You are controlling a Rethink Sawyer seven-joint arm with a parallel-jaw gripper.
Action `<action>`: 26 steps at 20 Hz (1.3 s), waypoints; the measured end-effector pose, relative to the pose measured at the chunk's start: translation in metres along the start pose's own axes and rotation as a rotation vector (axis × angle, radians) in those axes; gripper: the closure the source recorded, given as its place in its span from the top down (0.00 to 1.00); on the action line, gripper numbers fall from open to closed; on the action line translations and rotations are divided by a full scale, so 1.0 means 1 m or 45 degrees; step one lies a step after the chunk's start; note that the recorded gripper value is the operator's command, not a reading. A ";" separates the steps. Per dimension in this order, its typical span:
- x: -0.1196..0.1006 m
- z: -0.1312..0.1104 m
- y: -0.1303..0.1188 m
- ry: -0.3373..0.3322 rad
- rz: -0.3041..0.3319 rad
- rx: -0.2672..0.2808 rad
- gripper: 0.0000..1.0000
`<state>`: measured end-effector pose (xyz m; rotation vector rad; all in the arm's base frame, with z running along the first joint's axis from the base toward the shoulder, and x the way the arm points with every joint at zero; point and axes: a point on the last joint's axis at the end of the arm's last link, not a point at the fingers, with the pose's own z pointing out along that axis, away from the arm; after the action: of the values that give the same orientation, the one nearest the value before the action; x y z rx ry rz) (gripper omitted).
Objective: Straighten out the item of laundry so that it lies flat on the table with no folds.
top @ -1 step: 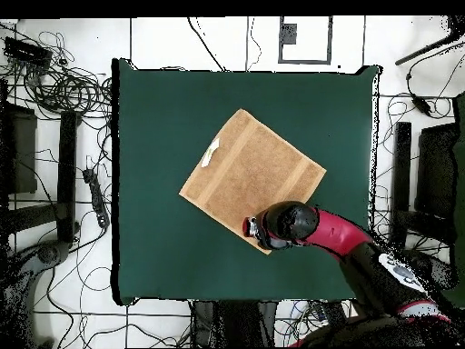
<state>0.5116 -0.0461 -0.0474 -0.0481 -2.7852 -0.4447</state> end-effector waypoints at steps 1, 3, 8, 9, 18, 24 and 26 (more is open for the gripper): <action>0.000 0.000 0.001 0.000 -0.004 0.002 1.00; 0.000 0.000 0.002 0.001 -0.007 0.004 1.00; 0.000 0.001 0.004 0.012 -0.009 0.002 1.00; 0.001 0.001 0.004 0.015 -0.009 0.001 1.00; 0.019 -0.001 0.011 0.280 -0.014 -0.048 1.00; 0.017 -0.022 0.015 0.500 -0.022 -0.060 1.00; 0.007 -0.032 0.013 0.530 -0.021 -0.052 1.00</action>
<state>0.5156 -0.0433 -0.0124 0.0524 -2.3698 -0.4562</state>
